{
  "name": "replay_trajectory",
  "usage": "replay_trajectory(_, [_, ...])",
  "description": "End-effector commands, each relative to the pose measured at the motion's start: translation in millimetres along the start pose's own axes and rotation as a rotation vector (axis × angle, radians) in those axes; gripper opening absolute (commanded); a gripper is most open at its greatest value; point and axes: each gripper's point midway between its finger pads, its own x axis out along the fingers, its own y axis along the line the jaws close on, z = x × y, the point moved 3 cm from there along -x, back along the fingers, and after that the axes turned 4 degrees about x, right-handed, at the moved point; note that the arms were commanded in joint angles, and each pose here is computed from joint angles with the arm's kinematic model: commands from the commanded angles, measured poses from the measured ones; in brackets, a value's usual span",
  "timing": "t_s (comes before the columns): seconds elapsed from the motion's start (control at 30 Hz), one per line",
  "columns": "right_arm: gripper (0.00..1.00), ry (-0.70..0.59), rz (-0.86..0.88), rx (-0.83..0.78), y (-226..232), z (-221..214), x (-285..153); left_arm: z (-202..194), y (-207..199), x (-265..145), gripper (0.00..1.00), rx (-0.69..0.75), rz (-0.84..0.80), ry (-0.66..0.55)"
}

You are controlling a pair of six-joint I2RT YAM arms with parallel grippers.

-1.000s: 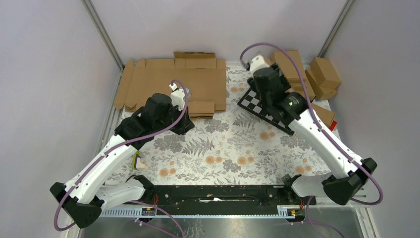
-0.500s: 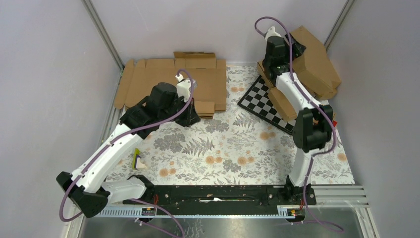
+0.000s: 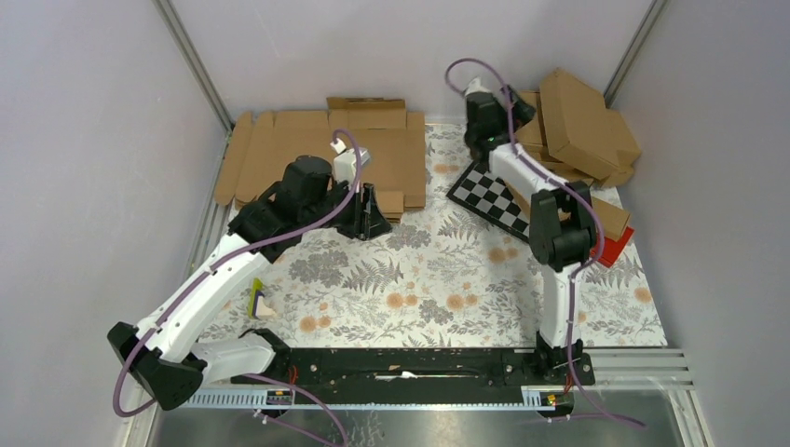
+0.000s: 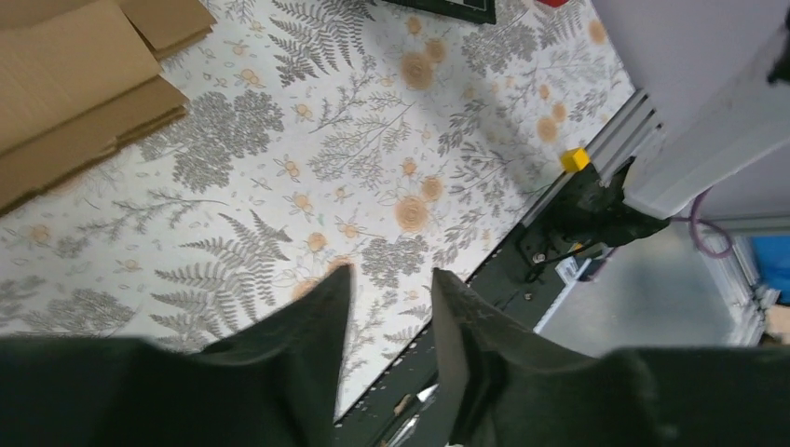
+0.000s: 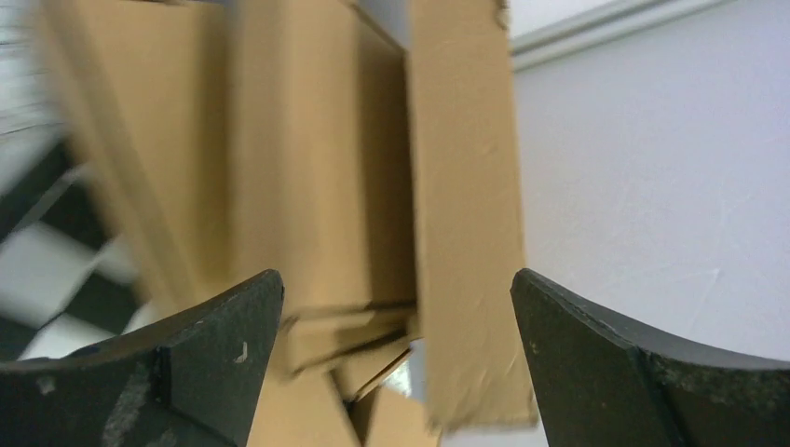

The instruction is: Fold the paper box

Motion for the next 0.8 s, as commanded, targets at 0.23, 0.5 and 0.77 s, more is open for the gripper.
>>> replay_trajectory(0.23, [1.00,-0.364,0.479,0.486,-38.6,-29.1,-183.4,25.8,26.9,-22.2,0.98,-0.039,0.184,-0.337])
replay_trajectory(0.5, [1.00,-0.428,0.645,0.877,-18.2,-110.8,-232.6,-3.8,85.6,-16.0,0.99,-0.073,0.389,-0.613])
replay_trajectory(0.77, [1.00,-0.292,0.405,0.796,34.7,-192.7,-181.1,-37.8,161.2,-4.8,0.99,0.030,0.766,-0.678])
